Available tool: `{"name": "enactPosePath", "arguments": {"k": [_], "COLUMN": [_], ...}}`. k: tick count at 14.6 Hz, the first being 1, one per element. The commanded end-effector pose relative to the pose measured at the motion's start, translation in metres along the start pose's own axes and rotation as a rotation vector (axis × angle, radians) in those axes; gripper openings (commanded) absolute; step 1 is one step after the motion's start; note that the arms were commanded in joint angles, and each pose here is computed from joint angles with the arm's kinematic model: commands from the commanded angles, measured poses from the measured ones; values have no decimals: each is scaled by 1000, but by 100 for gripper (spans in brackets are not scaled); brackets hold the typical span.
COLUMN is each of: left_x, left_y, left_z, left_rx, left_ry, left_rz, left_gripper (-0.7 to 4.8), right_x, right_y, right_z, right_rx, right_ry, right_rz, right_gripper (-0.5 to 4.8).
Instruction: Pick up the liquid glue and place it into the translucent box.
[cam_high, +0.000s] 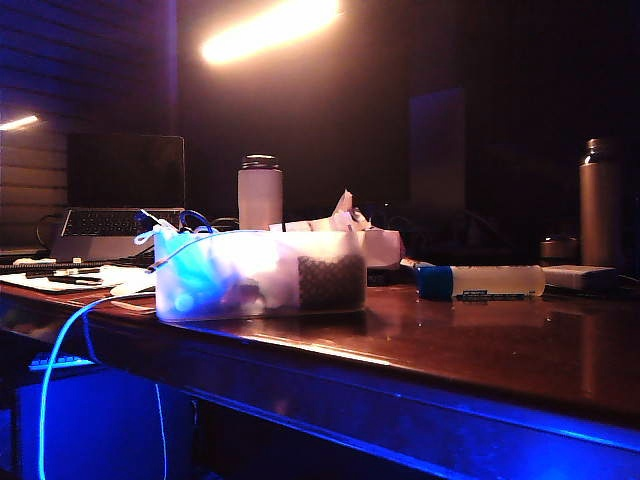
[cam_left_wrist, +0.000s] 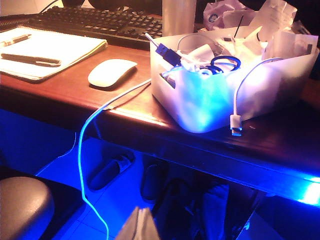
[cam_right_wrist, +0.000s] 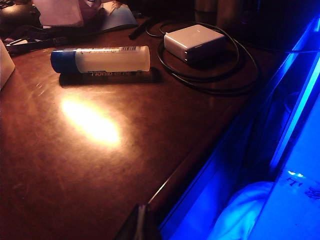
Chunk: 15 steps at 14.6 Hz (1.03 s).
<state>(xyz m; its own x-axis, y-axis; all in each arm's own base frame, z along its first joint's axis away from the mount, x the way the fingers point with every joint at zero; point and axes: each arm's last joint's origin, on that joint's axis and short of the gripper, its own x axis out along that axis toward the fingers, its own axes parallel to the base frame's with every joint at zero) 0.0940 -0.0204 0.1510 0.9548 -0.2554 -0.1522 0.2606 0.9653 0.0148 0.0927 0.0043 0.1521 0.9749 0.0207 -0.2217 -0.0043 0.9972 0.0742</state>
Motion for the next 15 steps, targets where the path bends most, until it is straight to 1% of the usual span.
{"name": "enactPosePath", "arguments": {"k": [1,3,4,5,6,7,8,9,10,11,12,13,14,15], "left_x": [0,0,0,0,-1,-4,-10,-19,-24,-27,-23,-13,4,23], "left_y": [0,0,0,0,1,2,2,3,4,6,6,7,6,6], "left_z": [-3,-3,-2,-1,5,18,36,57,74,99,123,150,183,211], "left_rx": [-1,-1,-21,-67,-155,-246,-305,-321,-318,-296,-253,-198,-110,-42], "left_ry": [18,18,15,1,-53,-129,-196,-254,-285,-294,-275,-238,-182,-105], "left_rz": [1,-1,0,15,38,47,49,72,99,134,144,118,38,-35], "left_gripper": [-6,-6,-6,-6,-6,-6,-6,-6,-6,-6,-6,-6,-6,-6], "right_x": [0,0,0,0,-1,-2,-5,-10,-17,-27,-34,-38,-37,-32], "right_y": [0,0,0,0,0,1,1,2,2,2,2,3,5,7], "right_z": [-1,-1,0,3,7,13,21,31,45,64,80,103,125,148], "right_rx": [86,88,89,90,116,166,221,249,251,257,245,194,120,46], "right_ry": [1,0,-6,-31,-68,-109,-141,-175,-220,-277,-311,-325,-312,-289], "right_rz": [-7,-8,-11,-8,-7,1,8,17,19,-20,-54,-95,-110,-123], "right_gripper": [-1,-1,-1,-1,-1,-1,-1,-1,-1,-1,-1,-1,-1,-1]}}
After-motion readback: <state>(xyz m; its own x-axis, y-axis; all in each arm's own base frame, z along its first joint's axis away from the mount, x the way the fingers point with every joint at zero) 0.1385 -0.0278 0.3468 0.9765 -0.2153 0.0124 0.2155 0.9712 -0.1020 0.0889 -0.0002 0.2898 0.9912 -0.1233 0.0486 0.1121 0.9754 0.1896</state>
